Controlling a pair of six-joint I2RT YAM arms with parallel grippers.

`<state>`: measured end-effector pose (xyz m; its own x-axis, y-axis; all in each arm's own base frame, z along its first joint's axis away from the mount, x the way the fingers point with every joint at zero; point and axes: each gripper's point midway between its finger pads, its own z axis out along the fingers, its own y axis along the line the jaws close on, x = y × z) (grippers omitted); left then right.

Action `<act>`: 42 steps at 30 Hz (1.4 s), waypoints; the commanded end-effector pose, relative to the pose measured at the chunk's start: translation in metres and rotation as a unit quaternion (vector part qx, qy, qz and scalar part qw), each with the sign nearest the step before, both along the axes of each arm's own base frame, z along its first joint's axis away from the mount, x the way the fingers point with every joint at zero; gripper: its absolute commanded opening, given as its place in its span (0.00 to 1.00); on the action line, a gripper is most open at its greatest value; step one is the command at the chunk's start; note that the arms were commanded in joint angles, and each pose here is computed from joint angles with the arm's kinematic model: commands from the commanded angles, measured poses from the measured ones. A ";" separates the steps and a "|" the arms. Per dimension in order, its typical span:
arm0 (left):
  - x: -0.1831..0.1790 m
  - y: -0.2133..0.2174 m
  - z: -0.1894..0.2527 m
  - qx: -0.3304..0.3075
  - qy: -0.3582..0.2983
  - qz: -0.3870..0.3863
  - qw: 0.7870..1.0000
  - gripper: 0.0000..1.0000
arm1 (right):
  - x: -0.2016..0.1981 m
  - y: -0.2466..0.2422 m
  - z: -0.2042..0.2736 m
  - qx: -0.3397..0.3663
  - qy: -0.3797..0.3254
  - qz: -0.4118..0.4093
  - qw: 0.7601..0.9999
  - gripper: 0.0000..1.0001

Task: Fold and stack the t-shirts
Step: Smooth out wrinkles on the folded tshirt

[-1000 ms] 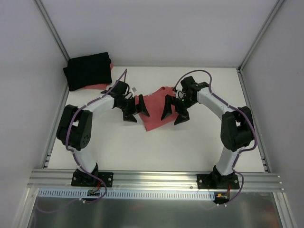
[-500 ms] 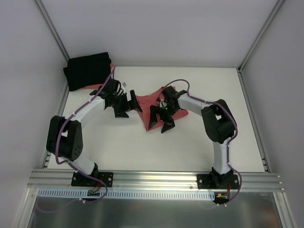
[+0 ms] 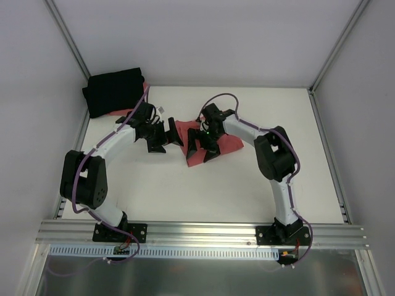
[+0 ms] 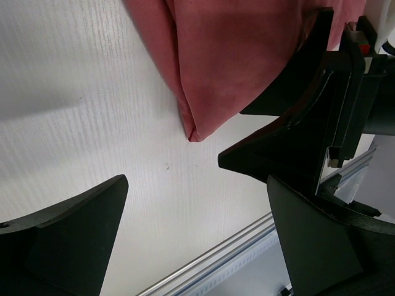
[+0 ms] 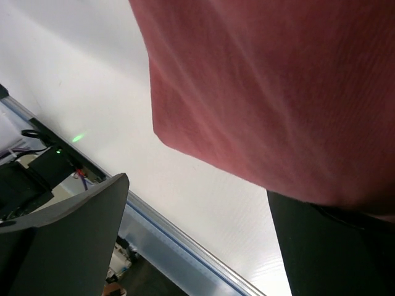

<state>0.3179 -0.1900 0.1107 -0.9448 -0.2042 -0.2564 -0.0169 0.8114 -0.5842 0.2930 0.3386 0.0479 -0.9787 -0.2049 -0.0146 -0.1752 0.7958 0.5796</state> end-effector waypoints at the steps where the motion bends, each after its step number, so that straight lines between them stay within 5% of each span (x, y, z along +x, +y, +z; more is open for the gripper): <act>1: 0.007 0.004 0.018 -0.005 -0.032 -0.016 0.999 0.99 | 0.002 -0.002 0.048 -0.010 -0.072 0.030 0.997 0.99; 4: 0.006 0.006 0.022 -0.007 -0.040 -0.020 0.999 0.99 | -0.016 -0.012 0.106 -0.011 -0.122 0.047 0.991 0.99; 6: 0.005 0.008 0.026 -0.010 -0.049 -0.022 0.999 0.99 | -0.027 -0.041 0.139 -0.074 -0.161 0.063 0.982 0.99; 7: 0.005 0.008 0.027 -0.012 -0.051 -0.022 0.998 0.99 | -0.008 -0.051 0.191 -0.112 -0.285 0.078 0.949 0.99; 10: 0.007 0.012 0.032 -0.011 -0.068 -0.017 0.998 0.99 | 0.012 -0.086 0.245 -0.213 -0.404 0.038 0.889 1.00; 11: 0.007 0.012 0.034 -0.012 -0.075 -0.017 0.997 0.99 | 0.016 -0.087 0.259 -0.187 -0.413 -0.019 0.891 0.99; 13: 0.010 0.014 0.037 -0.017 -0.081 -0.014 0.996 0.99 | 0.008 -0.067 0.238 -0.086 -0.361 0.030 0.928 0.99; 15: 0.013 0.020 0.041 -0.013 -0.085 -0.004 0.996 0.99 | 0.015 -0.061 0.224 -0.086 -0.335 0.021 0.938 0.98; 22: 0.028 0.064 0.067 0.083 -0.149 0.056 0.984 0.99 | 0.026 -0.049 0.141 -0.268 -0.319 0.105 0.903 0.96; 33: 0.023 0.075 0.067 0.080 -0.149 0.081 0.982 0.99 | 0.031 -0.031 0.075 -0.314 -0.267 0.122 0.903 0.97; 42: 0.014 0.074 0.054 0.084 -0.134 0.066 0.985 0.99 | 0.010 0.006 0.062 -0.256 -0.249 0.139 0.924 0.98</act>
<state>0.3393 -0.1199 0.1636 -0.8081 -0.2732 -0.5219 -0.0111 0.8929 -0.4502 0.3150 0.3186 0.0901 -0.8002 -0.5582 -0.2193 -0.5368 0.8297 -0.1531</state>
